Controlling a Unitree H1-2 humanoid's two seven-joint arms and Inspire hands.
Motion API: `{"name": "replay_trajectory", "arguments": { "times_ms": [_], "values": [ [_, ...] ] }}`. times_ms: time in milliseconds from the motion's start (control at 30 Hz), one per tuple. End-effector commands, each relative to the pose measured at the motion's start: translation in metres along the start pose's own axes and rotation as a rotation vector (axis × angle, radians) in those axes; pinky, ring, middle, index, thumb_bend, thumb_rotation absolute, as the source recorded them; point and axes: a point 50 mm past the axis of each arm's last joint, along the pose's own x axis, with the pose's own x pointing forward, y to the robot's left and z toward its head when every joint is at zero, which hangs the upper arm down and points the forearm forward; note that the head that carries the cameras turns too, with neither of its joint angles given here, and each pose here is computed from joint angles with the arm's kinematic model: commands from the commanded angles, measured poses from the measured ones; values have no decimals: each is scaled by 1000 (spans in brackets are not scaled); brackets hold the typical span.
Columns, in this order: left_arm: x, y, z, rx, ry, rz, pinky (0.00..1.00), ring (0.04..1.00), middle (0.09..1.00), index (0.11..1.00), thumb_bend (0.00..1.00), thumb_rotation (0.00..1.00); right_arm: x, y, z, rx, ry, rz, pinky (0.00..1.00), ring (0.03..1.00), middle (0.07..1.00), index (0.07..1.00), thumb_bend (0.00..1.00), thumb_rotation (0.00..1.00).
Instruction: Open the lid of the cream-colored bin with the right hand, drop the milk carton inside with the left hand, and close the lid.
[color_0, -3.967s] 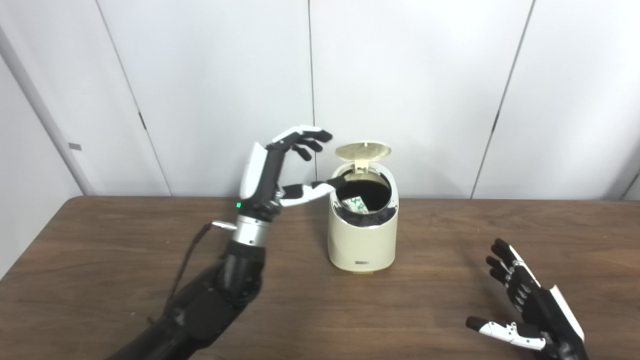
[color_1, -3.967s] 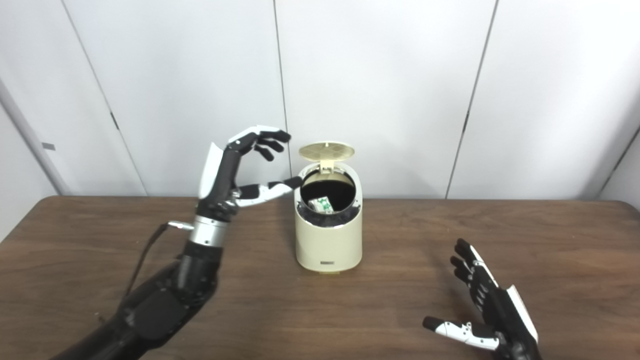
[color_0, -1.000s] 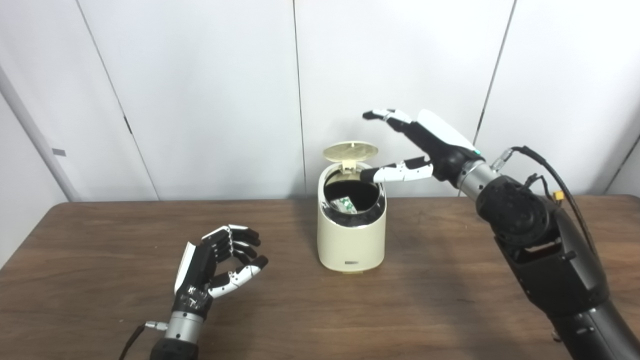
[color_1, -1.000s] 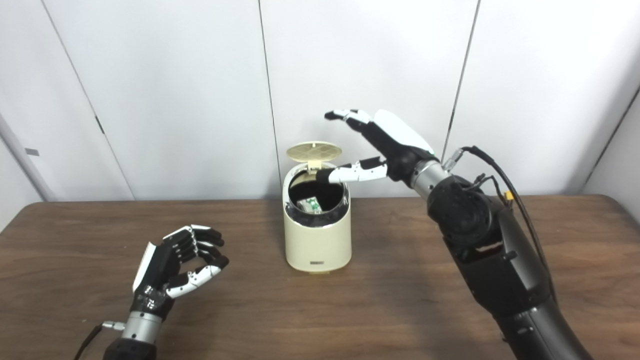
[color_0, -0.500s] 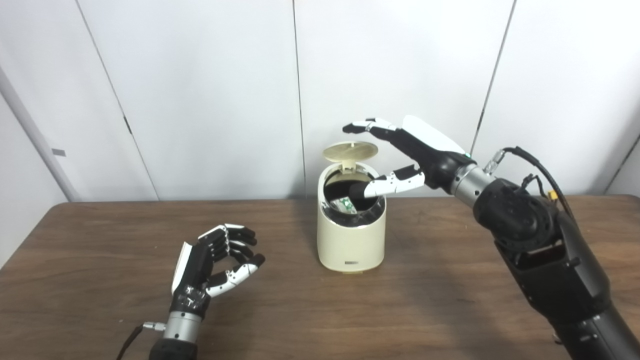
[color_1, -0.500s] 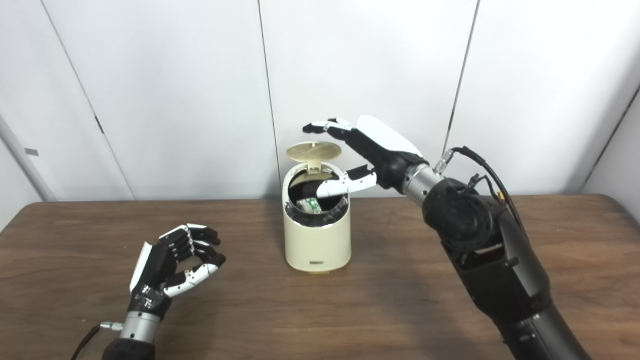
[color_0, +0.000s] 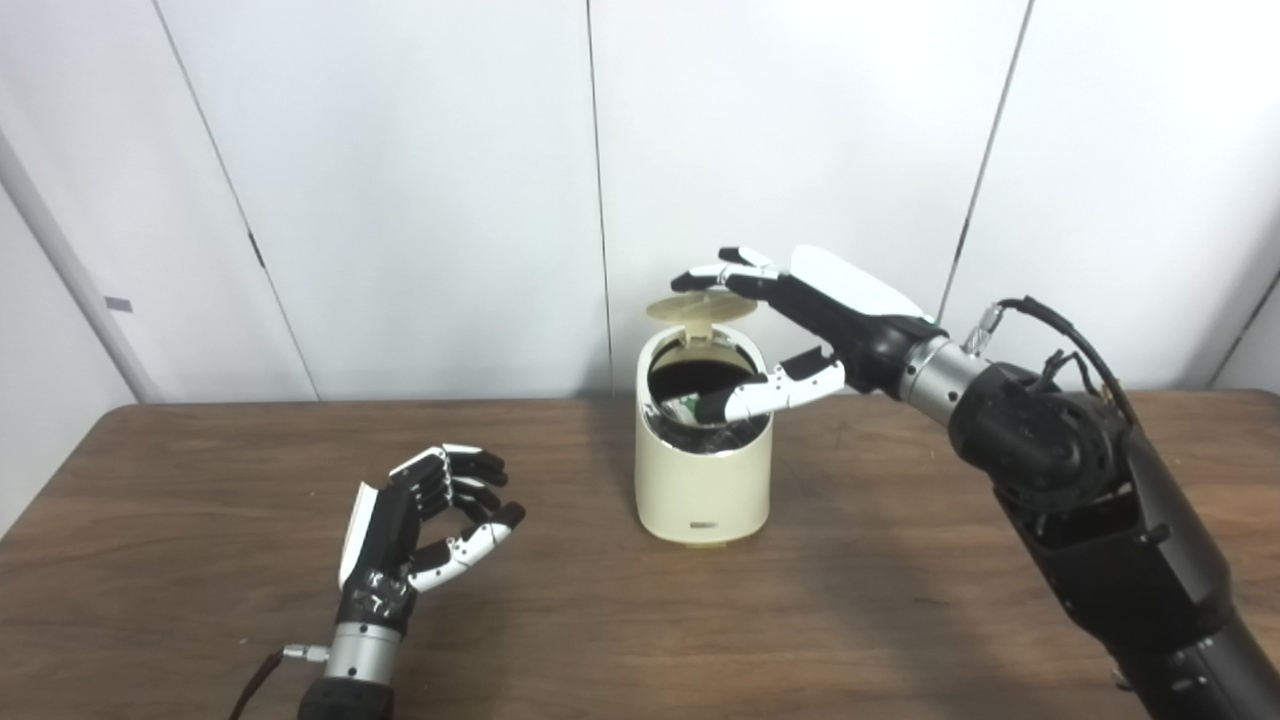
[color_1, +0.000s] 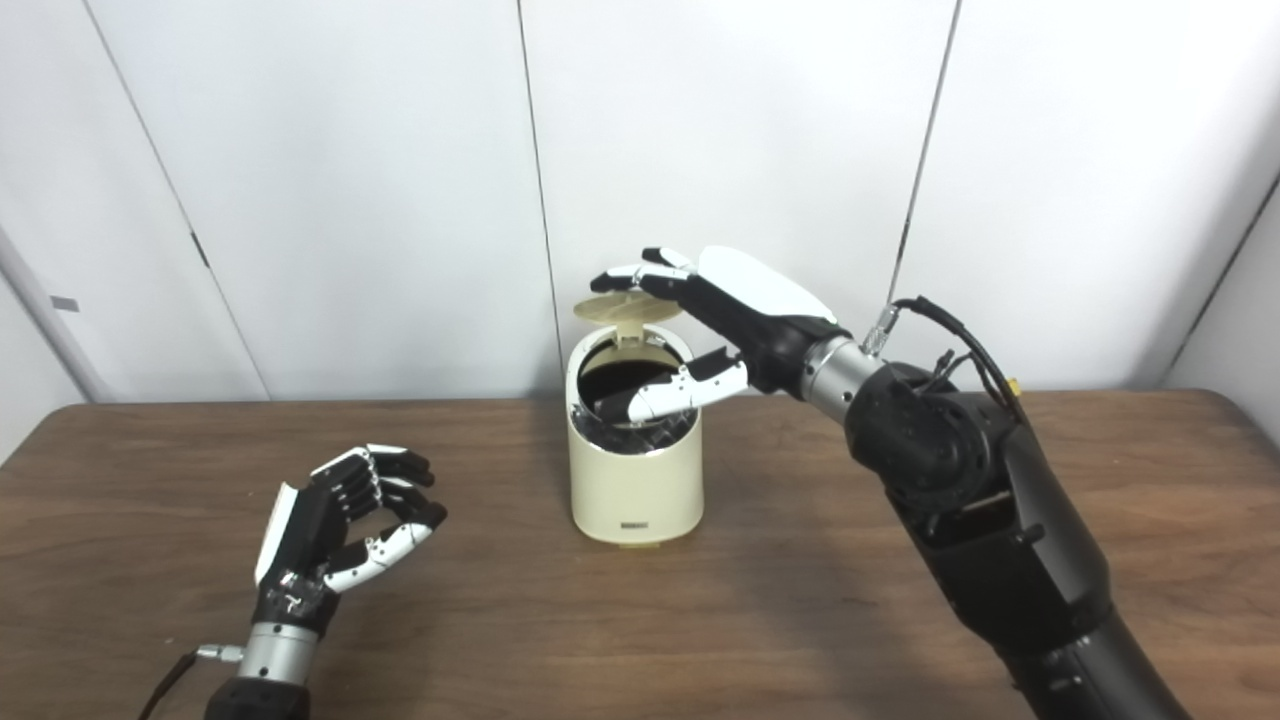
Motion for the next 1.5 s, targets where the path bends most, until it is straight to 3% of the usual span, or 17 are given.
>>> {"name": "replay_trajectory", "arguments": {
  "times_ms": [0, 67, 100, 200, 600, 767, 933, 1100, 1267, 1467],
  "values": [
    [-10, -6, -10, -17, 23, 7, 394, 478, 565, 583, 634, 103, -4, -19, 10, -64, -39, -37, 873, 1000, 884, 850, 682, 592],
    [-11, -6, -10, -23, 27, 5, 389, 475, 562, 583, 635, 100, -5, -18, 9, -72, -34, -30, 864, 1000, 880, 847, 683, 585],
    [-11, -7, -10, -22, 29, 5, 386, 473, 560, 530, 559, 80, -5, -18, 8, -74, -33, -29, 863, 1000, 880, 846, 683, 581],
    [-12, -6, -10, -18, 35, 4, 390, 477, 564, 497, 512, 68, -5, -19, 6, -65, -29, -36, 875, 1000, 888, 850, 682, 575],
    [-13, -5, -10, -13, 44, 7, 381, 467, 560, 493, 507, 68, -3, -20, -4, -65, 4, -59, 903, 1000, 886, 847, 676, 584],
    [-12, -6, -10, -11, 46, 2, 386, 470, 563, 493, 507, 69, -5, -18, -6, -108, 0, -39, 883, 991, 865, 840, 675, 590],
    [-12, -8, -10, -20, 50, 4, 390, 476, 568, 493, 508, 71, -9, -14, -2, -158, -13, -3, 946, 994, 839, 822, 674, 581],
    [-12, -8, -8, -28, 49, 3, 388, 479, 571, 493, 508, 69, -14, -7, 3, -191, -28, 27, 871, 1000, 820, 810, 701, 520],
    [-12, -9, -8, -29, 50, 7, 384, 472, 566, 493, 507, 67, -17, 2, 6, -233, -66, 46, 984, 983, 807, 805, 728, 562],
    [-13, -10, -5, -25, 48, 5, 385, 473, 568, 493, 507, 68, -19, 8, 7, -243, -64, 78, 989, 982, 811, 815, 715, 546]
  ]
}}
